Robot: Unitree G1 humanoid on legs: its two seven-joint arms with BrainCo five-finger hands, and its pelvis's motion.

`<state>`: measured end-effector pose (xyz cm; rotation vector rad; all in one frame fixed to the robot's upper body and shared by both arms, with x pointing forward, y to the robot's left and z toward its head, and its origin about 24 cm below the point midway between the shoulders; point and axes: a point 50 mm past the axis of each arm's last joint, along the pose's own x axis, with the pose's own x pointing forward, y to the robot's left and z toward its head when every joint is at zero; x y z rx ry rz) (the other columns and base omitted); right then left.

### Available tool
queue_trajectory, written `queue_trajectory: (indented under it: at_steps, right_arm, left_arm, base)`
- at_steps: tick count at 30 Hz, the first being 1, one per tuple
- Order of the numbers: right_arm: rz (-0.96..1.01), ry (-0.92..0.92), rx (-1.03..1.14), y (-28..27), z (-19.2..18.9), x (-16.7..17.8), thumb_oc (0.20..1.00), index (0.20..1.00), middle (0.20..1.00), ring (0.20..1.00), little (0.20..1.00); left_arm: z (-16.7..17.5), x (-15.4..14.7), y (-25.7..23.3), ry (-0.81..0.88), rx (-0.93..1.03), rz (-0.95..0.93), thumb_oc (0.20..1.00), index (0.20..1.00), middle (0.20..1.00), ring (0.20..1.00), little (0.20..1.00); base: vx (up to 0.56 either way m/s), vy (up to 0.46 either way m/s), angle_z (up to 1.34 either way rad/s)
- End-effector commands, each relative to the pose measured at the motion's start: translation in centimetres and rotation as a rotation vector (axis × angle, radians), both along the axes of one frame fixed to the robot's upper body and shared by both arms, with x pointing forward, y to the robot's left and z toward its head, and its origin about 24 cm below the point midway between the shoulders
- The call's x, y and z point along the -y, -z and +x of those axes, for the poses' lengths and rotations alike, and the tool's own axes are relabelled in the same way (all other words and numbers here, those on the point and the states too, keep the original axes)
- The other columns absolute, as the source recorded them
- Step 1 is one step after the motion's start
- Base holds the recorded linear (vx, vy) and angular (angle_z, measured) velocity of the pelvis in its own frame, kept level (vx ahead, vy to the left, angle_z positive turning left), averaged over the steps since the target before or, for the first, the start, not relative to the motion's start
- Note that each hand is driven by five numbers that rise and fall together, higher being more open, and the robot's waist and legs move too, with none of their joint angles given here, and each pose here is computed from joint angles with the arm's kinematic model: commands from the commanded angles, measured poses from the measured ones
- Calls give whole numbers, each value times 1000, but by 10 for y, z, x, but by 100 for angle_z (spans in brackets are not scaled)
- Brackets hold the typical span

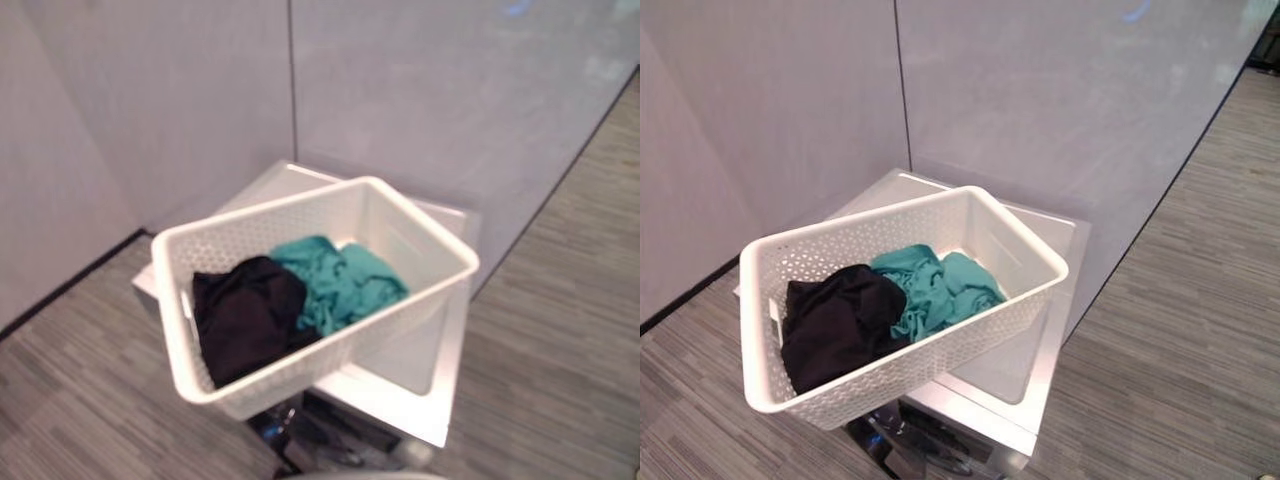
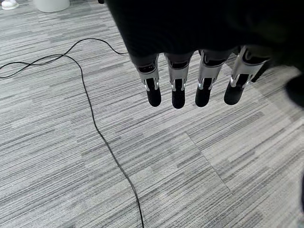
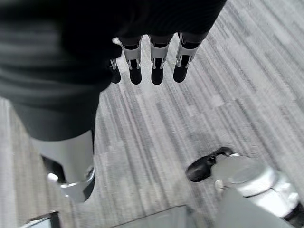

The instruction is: Grab the laundry basket,head to the washer,open it,put in the laundry and shut it.

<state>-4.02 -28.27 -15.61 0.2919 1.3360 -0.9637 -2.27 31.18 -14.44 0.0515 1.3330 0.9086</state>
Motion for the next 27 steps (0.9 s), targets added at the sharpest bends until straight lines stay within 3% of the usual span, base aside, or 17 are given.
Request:
queue_trajectory:
  at_steps: [1, 20, 21, 27]
  right_arm:
    - [-65, 57, 42, -6, 5, 16, 1000, 1000, 1000, 1000, 1000]
    - [-63, 31, 61, -5, 11, 14, 1000, 1000, 1000, 1000, 1000]
    - [-89, -295, 195, -7, 105, 7, 1000, 1000, 1000, 1000, 1000]
    - [-93, -292, 189, -7, 103, 9, 1000, 1000, 1000, 1000, 1000]
  left_arm:
    - [4, -2, -1, -30, 45, 34, 1000, 1000, 1000, 1000, 1000]
    - [3, 10, 4, -12, 44, 0, 1000, 1000, 1000, 1000, 1000]
    - [69, 21, 5, 381, 72, 33, 1000, 1000, 1000, 1000, 1000]
    - [66, 22, 5, 377, 69, 28, 1000, 1000, 1000, 1000, 1000]
  base:
    - [0, 0, 0]
    - [0, 0, 0]
    - [0, 0, 0]
    - [14, -2, -7]
